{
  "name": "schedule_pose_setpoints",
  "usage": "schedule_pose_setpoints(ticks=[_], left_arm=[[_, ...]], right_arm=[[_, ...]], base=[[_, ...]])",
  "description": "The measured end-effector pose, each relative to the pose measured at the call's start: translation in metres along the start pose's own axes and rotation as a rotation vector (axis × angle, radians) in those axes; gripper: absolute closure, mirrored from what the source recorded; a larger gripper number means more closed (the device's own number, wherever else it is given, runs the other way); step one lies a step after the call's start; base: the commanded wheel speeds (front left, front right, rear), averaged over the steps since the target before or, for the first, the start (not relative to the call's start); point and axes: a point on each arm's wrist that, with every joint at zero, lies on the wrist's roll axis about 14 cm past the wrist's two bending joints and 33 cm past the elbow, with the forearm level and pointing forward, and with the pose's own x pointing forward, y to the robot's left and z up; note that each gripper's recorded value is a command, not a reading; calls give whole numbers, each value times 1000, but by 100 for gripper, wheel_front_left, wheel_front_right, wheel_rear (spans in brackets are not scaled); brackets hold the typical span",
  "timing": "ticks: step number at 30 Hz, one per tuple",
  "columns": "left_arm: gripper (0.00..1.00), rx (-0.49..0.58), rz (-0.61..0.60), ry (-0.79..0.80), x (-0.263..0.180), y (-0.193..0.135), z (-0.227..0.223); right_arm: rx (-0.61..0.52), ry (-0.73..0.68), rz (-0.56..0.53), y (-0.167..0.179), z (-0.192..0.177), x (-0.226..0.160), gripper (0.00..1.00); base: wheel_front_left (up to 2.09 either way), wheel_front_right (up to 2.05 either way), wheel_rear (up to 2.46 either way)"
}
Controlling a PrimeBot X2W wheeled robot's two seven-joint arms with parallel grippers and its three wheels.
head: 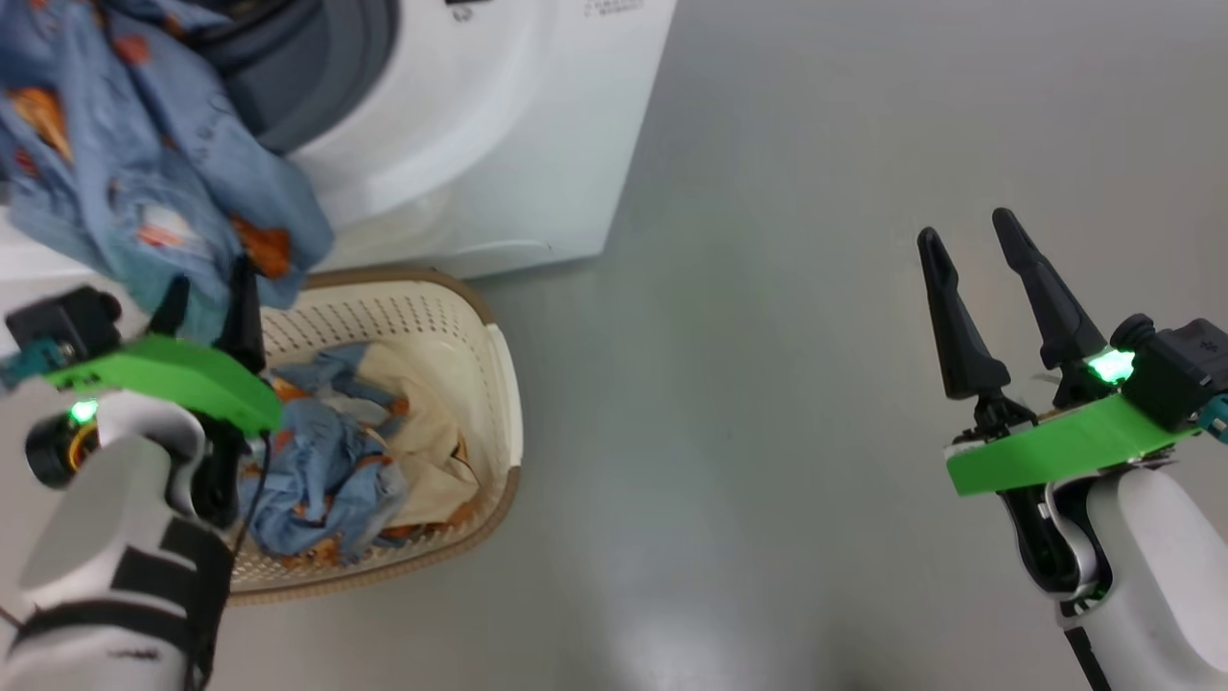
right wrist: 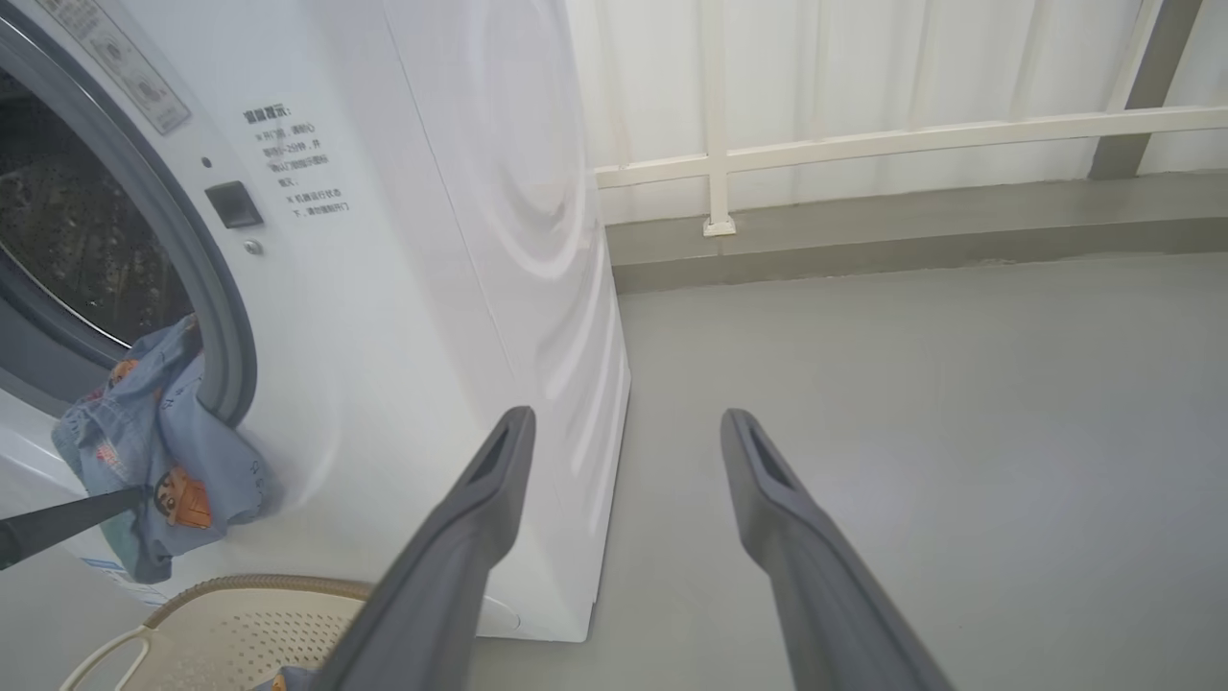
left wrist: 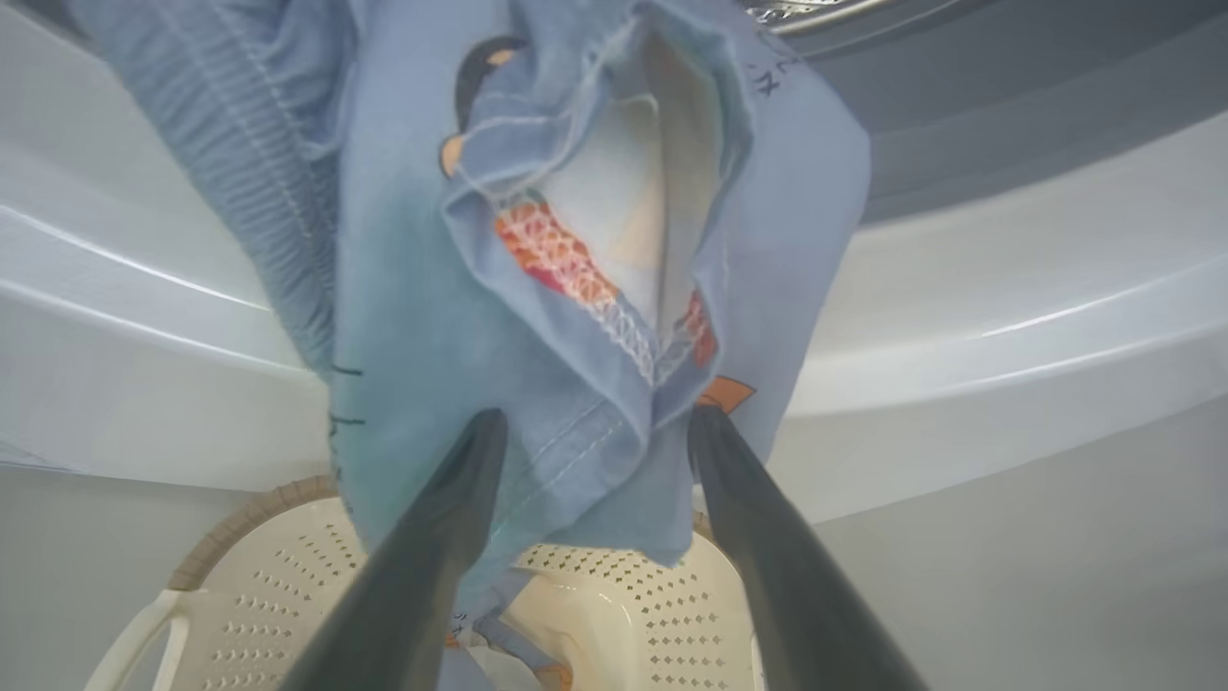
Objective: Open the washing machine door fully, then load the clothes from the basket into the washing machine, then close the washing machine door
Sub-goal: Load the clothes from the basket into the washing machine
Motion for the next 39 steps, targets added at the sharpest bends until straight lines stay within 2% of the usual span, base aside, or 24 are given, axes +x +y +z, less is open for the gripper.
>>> schedule_pose_setpoints(ticks=[8, 19, 20, 21, 22, 39], left_arm=[[0, -71, 62, 95, 34, 17, -22], [0, -86, 105, -4, 60, 27, -4], [12, -85, 102, -14, 60, 27, -1], [65, -80, 99, -21, 60, 27, 2], [100, -74, 100, -28, 59, 27, 3], [100, -17, 59, -129, 24, 23, 32]], right_arm=[[-8, 23, -49, -16, -14, 6, 0], [-24, 60, -79, -27, -29, 4, 0], [-22, 61, -76, -26, -30, 5, 0], [-21, 62, -73, -25, -31, 6, 0], [-19, 62, -69, -24, -31, 7, 0], [-10, 17, -10, -3, -14, 16, 0]], base=[[0, 0, 0], [0, 0, 0], [0, 0, 0], [0, 0, 0], [0, 0, 0], [0, 0, 0]])
